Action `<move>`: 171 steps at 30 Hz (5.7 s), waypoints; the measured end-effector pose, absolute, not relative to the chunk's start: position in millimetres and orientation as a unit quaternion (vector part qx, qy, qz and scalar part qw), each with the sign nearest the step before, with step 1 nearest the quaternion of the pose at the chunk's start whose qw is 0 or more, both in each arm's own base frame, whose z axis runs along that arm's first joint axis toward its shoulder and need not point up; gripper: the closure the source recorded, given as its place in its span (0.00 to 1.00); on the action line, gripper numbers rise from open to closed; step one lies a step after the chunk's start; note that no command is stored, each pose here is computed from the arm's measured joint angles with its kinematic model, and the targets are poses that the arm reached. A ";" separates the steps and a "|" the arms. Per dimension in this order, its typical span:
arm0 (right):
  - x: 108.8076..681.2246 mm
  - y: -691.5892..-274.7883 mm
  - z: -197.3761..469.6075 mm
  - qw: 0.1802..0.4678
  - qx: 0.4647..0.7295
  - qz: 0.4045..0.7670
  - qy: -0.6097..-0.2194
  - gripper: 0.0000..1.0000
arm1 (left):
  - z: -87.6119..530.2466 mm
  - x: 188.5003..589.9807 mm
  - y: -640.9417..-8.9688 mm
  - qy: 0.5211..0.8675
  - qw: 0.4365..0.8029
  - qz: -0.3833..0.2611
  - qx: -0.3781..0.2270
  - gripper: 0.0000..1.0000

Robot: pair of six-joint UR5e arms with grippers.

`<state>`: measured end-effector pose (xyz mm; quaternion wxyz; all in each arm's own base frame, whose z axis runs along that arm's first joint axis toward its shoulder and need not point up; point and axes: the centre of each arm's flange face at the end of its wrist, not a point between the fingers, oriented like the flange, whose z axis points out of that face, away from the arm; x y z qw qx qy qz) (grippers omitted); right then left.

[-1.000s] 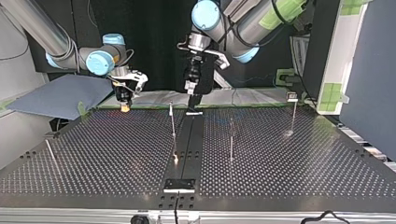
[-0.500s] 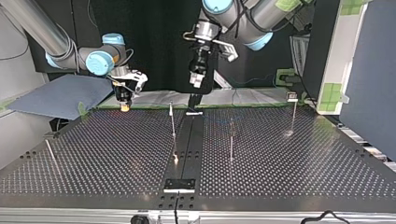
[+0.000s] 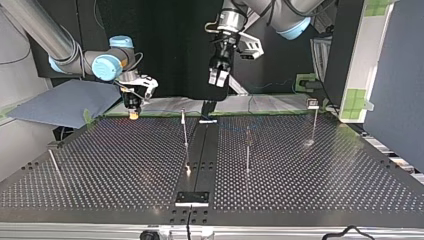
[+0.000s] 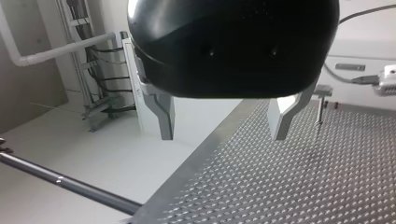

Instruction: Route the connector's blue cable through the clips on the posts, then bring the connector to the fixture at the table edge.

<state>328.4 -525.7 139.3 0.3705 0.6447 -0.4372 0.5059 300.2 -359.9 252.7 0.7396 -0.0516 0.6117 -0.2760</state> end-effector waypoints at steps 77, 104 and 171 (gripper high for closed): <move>296.9 -548.5 218.0 0.407 0.579 0.542 -0.453 0.83 | 108.6 228.1 -286.3 0.705 0.693 -0.148 -0.004 0.02; 227.8 -589.5 302.1 0.477 0.526 0.503 -0.493 0.83 | 108.7 233.5 -282.3 0.705 0.694 -0.143 -0.011 0.02; 137.1 -641.1 294.6 0.425 0.595 0.537 -0.422 0.78 | 104.8 248.5 -262.6 0.720 0.686 -0.104 -0.031 0.02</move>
